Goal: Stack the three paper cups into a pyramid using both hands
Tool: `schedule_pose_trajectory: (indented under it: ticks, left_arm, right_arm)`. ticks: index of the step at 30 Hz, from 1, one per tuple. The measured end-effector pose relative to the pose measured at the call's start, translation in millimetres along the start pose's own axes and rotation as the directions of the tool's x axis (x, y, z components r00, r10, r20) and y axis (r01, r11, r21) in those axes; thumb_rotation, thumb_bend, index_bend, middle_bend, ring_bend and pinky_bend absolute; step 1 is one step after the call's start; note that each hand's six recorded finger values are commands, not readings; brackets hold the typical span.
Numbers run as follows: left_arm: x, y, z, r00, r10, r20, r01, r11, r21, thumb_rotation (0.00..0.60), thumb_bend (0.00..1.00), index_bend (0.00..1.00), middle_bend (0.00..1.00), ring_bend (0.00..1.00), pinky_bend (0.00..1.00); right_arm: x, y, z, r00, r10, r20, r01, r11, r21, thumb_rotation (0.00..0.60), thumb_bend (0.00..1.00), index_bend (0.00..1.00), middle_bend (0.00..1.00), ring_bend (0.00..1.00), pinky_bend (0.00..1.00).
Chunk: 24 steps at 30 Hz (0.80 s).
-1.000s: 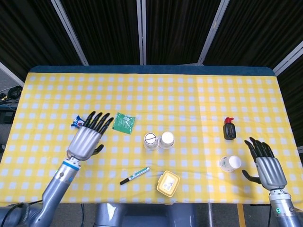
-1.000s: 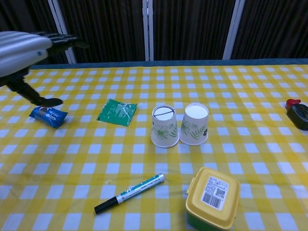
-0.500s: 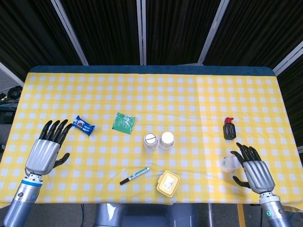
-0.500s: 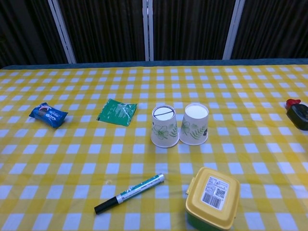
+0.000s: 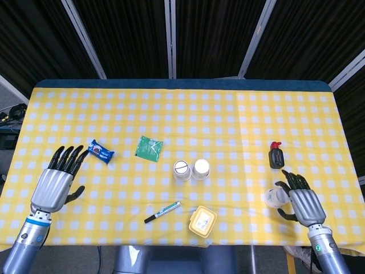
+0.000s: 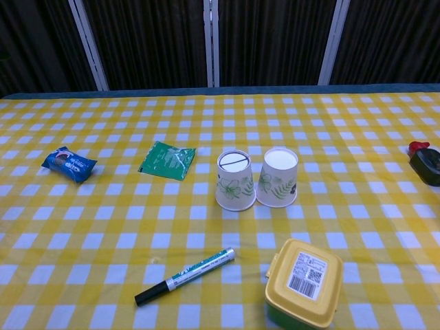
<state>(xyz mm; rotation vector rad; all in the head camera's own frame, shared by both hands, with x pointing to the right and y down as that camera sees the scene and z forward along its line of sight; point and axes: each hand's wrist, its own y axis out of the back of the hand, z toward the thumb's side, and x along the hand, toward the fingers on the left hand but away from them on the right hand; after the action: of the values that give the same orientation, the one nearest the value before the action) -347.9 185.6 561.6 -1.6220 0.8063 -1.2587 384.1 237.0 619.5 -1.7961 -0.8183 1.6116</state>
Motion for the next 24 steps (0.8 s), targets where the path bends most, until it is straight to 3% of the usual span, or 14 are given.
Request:
schedule_pose_trajectory:
  ticks: [13, 24]
  left_arm:
    - [-0.5, -0.3, -0.3, 1.000, -0.010, 0.001, 0.010, 1.000, 0.002, 0.600, 0.25, 0.00, 0.00, 0.00, 0.00]
    - [-1.2, 0.8, -1.0, 1.000, -0.008, -0.003, 0.008, 1.000, -0.001, 0.600, 0.25, 0.00, 0.00, 0.00, 0.00]
  right_arm:
    - [-8.7, -11.2, -11.0, 0.997, 0.049, 0.051, -0.050, 0.999, 0.017, 0.600, 0.21, 0.36, 0.00, 0.00, 0.00]
    - [-14.3, -11.7, -19.9, 0.996, 0.049, 0.075, -0.051, 0.999, 0.020, 0.600, 0.21, 0.34, 0.00, 0.00, 0.00]
